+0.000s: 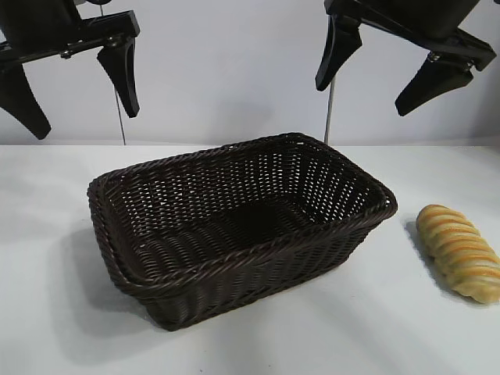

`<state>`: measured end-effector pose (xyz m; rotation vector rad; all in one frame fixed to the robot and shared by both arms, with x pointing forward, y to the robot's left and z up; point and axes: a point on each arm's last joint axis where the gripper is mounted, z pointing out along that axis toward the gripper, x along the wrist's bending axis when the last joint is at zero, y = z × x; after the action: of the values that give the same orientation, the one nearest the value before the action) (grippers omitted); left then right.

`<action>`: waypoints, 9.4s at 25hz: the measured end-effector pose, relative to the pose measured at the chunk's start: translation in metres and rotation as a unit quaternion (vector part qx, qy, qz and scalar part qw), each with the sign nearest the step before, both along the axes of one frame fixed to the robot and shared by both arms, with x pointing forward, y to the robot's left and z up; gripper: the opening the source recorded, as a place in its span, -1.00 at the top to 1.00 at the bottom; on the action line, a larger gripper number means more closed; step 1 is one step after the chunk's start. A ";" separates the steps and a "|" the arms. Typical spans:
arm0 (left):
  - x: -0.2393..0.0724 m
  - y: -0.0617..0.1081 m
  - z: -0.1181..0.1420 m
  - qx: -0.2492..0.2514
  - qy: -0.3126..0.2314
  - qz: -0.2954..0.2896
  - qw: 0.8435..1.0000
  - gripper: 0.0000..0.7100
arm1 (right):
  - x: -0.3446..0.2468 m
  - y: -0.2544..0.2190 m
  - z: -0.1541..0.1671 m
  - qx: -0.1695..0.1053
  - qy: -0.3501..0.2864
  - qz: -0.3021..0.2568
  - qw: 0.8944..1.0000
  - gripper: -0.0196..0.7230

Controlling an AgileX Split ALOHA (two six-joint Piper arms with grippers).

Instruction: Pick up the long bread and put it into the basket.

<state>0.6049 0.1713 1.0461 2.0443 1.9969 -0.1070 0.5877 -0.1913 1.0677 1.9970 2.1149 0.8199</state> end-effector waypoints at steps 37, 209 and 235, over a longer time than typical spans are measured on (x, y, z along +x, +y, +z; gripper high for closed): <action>0.005 0.000 0.001 -0.004 -0.026 0.009 1.000 -0.96 | 0.000 0.000 0.000 -0.001 -0.002 0.000 1.000 -0.92; 0.001 0.006 0.007 0.012 -0.008 -0.001 1.000 -0.96 | -0.021 -0.111 -0.078 -0.112 0.104 -0.114 0.982 -0.93; 0.001 0.006 0.007 0.012 -0.008 -0.001 1.000 -0.96 | -0.019 -0.103 -0.148 -0.091 0.119 -0.122 0.981 0.79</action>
<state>0.6057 0.1770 1.0528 2.0548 1.9957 -0.0675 0.5687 -0.2944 0.9201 2.2856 1.9174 0.3508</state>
